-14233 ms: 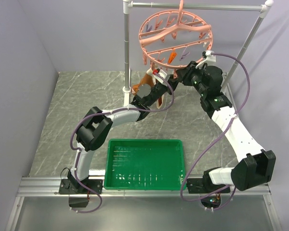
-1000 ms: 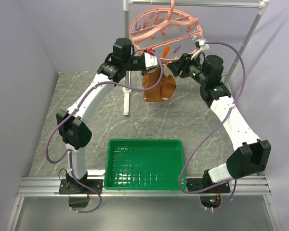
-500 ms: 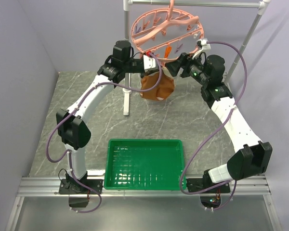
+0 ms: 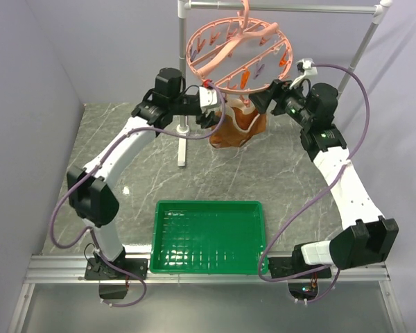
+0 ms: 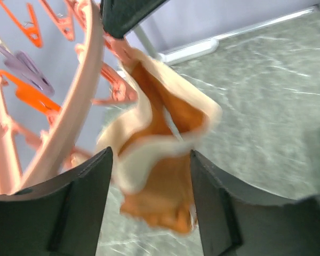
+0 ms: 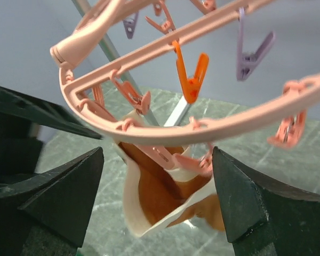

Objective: Clip the underwear to the hanger

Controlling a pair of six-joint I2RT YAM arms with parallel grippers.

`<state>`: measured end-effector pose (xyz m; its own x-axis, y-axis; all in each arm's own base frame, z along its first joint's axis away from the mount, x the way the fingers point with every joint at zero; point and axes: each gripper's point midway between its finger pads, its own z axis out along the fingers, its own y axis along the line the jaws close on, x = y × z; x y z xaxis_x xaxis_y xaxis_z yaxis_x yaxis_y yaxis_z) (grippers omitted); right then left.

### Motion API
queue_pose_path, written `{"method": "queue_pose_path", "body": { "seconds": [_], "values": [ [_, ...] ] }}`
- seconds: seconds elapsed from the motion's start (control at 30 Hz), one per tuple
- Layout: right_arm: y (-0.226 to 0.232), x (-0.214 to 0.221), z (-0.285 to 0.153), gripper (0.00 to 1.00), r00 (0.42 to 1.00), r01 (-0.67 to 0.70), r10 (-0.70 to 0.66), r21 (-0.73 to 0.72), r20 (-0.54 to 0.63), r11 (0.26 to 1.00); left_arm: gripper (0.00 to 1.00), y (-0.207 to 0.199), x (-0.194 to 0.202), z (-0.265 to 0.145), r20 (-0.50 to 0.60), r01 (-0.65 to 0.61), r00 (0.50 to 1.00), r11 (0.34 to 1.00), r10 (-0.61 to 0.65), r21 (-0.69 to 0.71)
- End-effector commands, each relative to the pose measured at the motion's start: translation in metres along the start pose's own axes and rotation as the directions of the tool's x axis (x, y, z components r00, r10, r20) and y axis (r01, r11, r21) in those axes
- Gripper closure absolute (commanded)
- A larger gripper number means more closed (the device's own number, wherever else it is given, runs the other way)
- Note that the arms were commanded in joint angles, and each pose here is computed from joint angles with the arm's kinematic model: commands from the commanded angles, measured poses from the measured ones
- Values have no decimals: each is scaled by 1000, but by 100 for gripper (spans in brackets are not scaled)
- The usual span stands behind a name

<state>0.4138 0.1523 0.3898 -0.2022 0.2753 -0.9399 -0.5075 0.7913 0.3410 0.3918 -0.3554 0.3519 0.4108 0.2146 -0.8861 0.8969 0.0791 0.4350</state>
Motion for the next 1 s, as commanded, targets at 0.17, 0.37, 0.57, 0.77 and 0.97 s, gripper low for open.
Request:
{"method": "queue_pose_path", "body": {
  "seconds": [0.17,0.37,0.57,0.77,0.97],
  "values": [
    [13,5,-50,9,995,98,-98,-49,1,994,29,-41,-38,-54,4,155,988,987,-155,-54],
    [18,13,-70,7,989,144,-145,-62,-13,988,1,-51,-25,-78,-11,463,883,875,-469,-139],
    [6,17,-92,6,986,158,-157,23,-55,987,1,-43,34,-116,-98,672,656,638,-748,-377],
    [-22,42,-115,5,982,127,-104,143,-160,982,1,-46,102,-167,-101,714,418,395,-903,-578],
    [-64,96,-144,4,959,139,-56,291,-277,947,1,-44,146,-202,-54,637,380,304,-923,-708]
  ]
}}
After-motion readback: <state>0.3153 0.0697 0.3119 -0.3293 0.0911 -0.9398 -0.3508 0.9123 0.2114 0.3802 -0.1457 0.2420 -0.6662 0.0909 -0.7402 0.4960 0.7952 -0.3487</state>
